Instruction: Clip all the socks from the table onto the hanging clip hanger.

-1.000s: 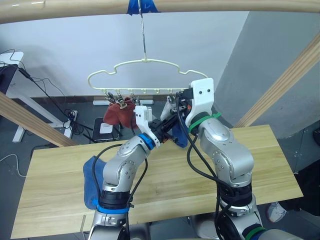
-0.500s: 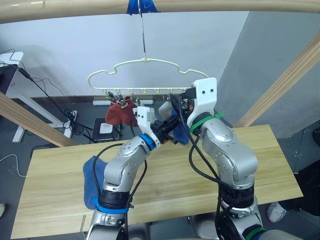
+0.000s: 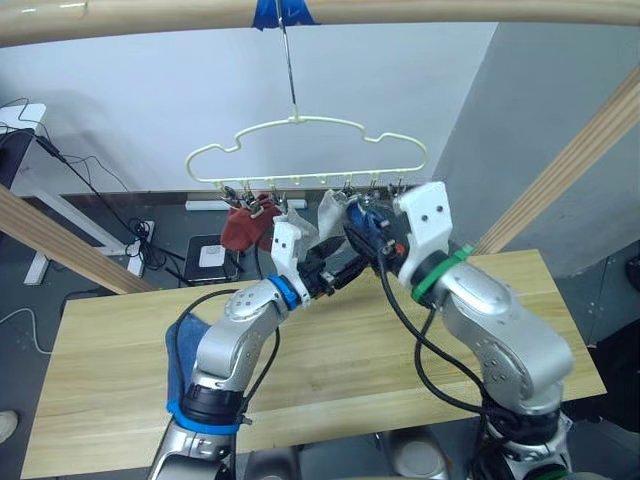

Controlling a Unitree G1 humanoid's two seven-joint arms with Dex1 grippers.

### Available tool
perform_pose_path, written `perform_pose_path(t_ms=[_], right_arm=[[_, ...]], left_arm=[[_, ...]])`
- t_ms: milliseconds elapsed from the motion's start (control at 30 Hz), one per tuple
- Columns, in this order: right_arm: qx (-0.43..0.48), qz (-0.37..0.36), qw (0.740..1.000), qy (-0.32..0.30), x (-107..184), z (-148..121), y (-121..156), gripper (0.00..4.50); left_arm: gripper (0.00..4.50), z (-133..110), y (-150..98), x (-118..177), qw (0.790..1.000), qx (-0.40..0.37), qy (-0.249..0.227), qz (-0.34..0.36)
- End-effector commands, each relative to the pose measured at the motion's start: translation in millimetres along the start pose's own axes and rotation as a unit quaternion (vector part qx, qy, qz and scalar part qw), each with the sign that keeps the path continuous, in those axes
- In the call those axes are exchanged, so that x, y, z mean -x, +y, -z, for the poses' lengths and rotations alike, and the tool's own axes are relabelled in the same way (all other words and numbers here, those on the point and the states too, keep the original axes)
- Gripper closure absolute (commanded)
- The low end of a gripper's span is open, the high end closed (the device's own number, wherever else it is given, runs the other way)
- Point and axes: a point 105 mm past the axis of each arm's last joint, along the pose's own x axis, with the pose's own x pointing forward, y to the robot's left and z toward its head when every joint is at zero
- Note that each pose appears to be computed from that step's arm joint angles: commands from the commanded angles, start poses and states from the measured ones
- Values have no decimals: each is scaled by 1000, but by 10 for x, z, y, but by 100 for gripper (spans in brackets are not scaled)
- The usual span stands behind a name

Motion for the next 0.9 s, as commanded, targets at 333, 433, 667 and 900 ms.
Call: perform_pose_path(t_ms=[333, 433, 667, 900], right_arm=[[55, 83, 993, -66, 193, -181, -260, 133], [51, 98, 992, -60, 169, -136, -284, 133], [40, 129, 989, -55, 111, -100, -360, 185], [33, 184, 982, -41, 33, -45, -506, 185]], left_arm=[[107, -429, -284, 458, 980, -106, 14, 170], [107, -566, -255, 517, 977, -117, 17, 176], [105, -743, -234, 534, 976, -129, 15, 173], [105, -746, -224, 512, 976, -137, 18, 170]])
